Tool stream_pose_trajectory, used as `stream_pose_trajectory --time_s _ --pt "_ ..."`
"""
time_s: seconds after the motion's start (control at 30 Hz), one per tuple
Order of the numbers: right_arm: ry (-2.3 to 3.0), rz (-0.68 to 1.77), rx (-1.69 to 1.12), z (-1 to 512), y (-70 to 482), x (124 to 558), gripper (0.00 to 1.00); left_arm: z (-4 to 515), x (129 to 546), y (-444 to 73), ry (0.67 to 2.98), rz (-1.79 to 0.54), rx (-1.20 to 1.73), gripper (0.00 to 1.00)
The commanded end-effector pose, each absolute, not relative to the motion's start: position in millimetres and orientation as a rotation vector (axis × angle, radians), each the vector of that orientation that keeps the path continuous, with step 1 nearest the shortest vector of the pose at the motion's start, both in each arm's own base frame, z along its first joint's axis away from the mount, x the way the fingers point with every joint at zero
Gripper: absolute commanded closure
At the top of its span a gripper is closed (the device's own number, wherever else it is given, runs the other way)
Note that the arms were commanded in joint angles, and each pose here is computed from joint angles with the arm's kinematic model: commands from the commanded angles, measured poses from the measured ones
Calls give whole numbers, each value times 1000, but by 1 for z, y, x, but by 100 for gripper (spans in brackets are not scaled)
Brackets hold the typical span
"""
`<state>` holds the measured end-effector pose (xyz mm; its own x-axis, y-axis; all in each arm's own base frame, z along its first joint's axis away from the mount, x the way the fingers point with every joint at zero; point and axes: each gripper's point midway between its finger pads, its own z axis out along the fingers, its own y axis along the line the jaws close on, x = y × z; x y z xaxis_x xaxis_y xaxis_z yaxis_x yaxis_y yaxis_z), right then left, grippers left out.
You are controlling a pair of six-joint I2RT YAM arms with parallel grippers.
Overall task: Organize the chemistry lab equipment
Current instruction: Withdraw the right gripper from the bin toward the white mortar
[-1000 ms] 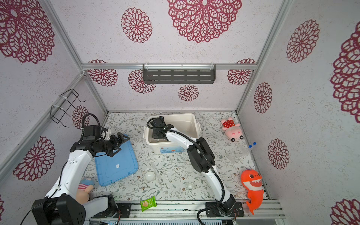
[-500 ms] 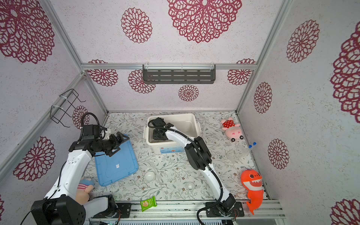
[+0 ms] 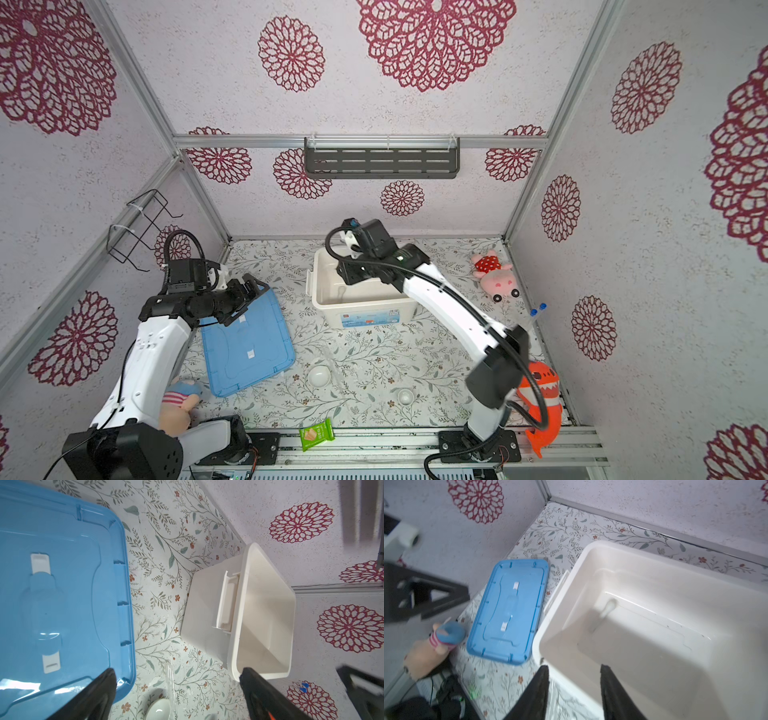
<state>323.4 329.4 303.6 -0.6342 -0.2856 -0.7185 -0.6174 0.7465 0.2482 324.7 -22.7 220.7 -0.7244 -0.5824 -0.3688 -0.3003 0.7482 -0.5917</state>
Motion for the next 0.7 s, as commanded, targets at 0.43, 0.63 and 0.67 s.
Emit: stream_pose_trajectory --time_s 0.43,0.63,0.67 --pt "2829 430 -269 116 177 140 35 210 342 9 2350 -501 -713 3" --pt "2892 433 -115 77 171 124 39 208 346 6 2321 -546 -744 2" --pt "2904 421 -102 71 169 123 41 208 346 5 2326 -554 -744 3"
